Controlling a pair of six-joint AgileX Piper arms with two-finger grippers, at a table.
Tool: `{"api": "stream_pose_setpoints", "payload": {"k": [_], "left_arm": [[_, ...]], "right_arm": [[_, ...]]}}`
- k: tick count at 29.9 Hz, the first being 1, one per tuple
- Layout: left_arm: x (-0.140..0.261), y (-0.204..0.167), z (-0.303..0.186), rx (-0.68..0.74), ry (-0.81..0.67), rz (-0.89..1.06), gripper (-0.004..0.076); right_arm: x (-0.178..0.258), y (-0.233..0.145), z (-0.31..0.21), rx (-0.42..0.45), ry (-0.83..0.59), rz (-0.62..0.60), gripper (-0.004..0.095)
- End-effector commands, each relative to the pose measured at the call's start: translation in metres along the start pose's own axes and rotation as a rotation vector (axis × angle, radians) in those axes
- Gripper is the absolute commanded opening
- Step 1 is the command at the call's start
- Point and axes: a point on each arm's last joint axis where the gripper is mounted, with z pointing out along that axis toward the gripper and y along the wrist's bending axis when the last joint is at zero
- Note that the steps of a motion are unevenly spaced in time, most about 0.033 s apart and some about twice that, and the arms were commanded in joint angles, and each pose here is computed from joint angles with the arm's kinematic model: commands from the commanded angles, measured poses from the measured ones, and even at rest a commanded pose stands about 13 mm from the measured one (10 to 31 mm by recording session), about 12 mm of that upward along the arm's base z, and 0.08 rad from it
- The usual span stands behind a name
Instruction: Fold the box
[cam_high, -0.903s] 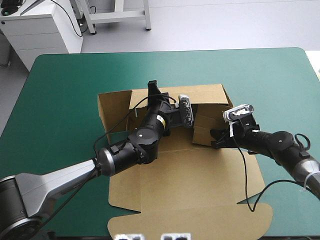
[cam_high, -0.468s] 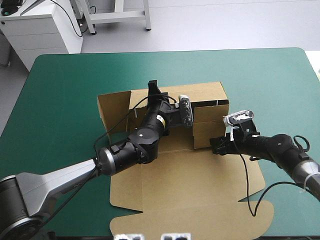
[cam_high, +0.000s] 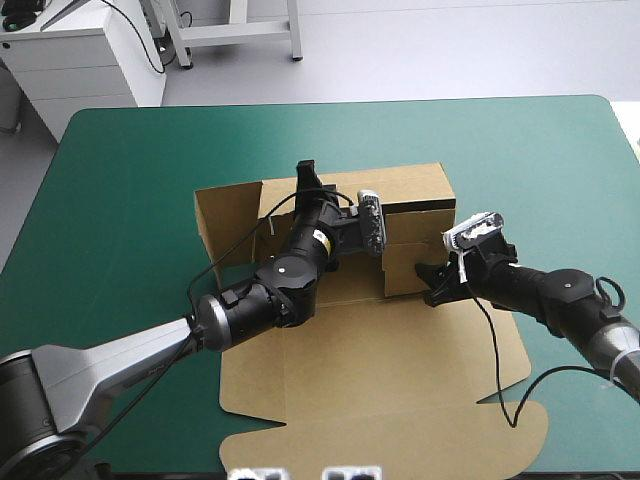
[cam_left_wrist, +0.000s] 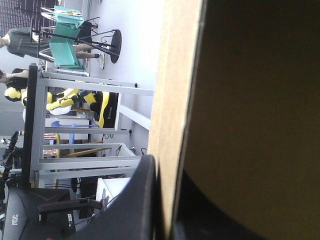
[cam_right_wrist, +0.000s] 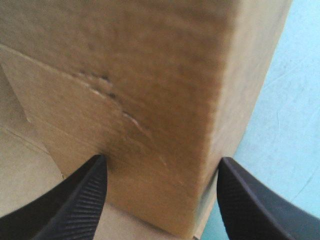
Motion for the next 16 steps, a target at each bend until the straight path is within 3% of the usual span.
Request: {"api": "stream_pose_setpoints", "payload": {"k": [1,11,14,16], "left_arm": [[-0.002,0.019,-0.013,-0.048,-0.028,-0.045,-0.0008],[-0.003,0.018,-0.013,-0.035,-0.039,0.019,-0.0008],[-0.003,0.018,-0.013,-0.034,-0.039,0.018,-0.0008],[-0.003,0.018,-0.013,-0.034,-0.039,0.018,-0.0008]], "right_arm": [[-0.017,-0.001,-0.008,0.015,-0.113,-0.028,0.058],[-0.014,-0.011,0.019,0.015,-0.154,-0.03,0.0573],[-0.016,-0.013,0.023,0.011,-0.15,-0.075,0.0495],[-0.018,-0.013,0.023,0.013,-0.157,-0.087,0.0388]]}}
